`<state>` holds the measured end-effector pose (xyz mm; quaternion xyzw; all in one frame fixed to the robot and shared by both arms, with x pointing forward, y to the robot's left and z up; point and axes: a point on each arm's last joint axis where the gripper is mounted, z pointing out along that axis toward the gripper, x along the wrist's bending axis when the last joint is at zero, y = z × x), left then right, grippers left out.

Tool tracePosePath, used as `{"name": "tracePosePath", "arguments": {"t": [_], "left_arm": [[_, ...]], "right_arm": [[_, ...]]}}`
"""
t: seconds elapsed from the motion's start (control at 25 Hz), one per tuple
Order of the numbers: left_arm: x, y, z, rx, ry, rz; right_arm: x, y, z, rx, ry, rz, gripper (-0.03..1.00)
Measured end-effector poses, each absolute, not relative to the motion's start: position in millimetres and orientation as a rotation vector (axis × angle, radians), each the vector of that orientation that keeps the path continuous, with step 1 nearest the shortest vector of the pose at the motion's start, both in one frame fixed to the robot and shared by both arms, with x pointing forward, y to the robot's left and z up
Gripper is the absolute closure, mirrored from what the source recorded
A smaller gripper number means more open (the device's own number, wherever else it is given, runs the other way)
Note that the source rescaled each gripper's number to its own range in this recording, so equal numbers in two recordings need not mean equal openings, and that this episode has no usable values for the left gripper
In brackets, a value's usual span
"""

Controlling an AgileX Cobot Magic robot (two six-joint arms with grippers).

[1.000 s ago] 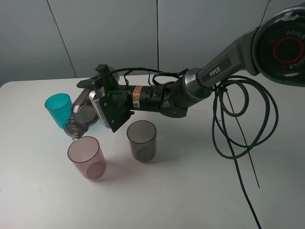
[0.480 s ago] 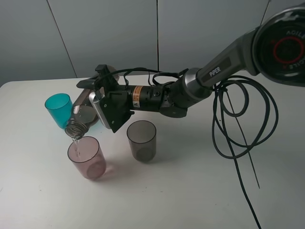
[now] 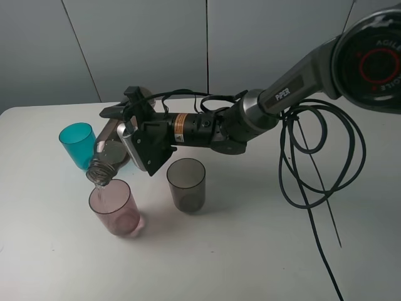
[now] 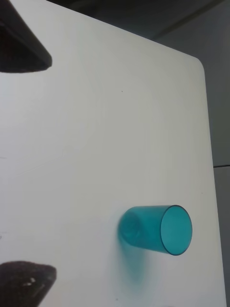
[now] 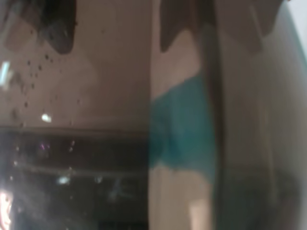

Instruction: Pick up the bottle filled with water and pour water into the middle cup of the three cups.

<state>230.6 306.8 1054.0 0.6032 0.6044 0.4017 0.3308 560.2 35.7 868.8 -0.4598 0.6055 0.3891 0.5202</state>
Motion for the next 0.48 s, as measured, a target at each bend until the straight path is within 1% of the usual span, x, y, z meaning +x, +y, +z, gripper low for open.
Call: {"name": "tracePosePath", "arguments": {"t": [0.48], "left_arm": [[230.6, 306.8, 1054.0, 1.577, 1.580, 1.050]], "right_arm": [[559.7, 35.8, 868.8, -1.116, 1.440, 0.927, 0.97]]}}
